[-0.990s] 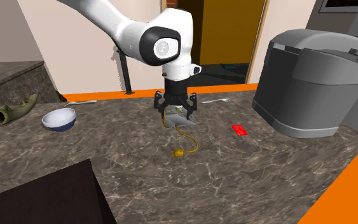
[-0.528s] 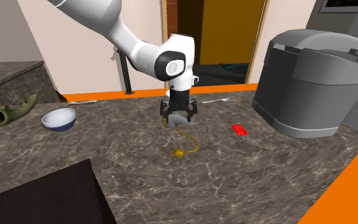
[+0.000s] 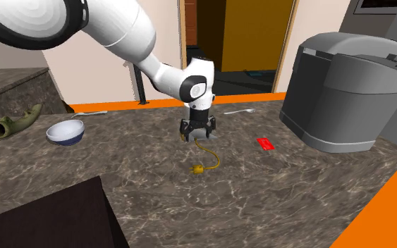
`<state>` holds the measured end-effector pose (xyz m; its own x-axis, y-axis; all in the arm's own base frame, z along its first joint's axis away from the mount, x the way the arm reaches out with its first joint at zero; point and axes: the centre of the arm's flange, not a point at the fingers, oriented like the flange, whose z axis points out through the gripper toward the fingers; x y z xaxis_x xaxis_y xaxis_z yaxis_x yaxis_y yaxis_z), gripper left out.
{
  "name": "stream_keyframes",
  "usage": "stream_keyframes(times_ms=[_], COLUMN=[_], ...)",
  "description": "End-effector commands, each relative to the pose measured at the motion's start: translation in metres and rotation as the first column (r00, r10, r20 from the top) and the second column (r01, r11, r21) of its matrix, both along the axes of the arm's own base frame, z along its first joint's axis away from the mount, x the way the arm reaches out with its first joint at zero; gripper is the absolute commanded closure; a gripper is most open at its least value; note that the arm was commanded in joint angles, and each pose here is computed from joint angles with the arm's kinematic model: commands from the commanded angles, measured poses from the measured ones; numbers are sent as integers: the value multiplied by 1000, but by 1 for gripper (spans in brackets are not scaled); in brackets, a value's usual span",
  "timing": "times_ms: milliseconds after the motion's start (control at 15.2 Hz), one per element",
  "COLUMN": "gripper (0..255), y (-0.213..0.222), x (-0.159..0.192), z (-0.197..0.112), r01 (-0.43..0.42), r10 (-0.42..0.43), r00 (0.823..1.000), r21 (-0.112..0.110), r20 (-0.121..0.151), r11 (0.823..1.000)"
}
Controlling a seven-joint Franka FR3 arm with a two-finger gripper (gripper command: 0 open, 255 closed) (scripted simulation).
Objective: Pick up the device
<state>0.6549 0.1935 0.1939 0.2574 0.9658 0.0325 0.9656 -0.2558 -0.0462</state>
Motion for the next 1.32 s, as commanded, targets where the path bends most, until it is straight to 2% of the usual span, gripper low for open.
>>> stream_keyframes(times_ms=[0, 396, 462, 1056, 1254], gripper=[0, 0, 255, 255, 255], y=[2, 2, 3, 2, 2], x=[3, 3, 3, 3, 3], z=[-11, -35, -35, -35, -19], r01=[-5, -5, -5, -5, -5], r10=[5, 5, 5, 5, 5], r00=[1000, 1000, 1000, 1000, 1000], r21=[0, 0, 0, 0, 0], r20=[1, 1, 1, 1, 1], r11=[1000, 1000, 1000, 1000, 1000])
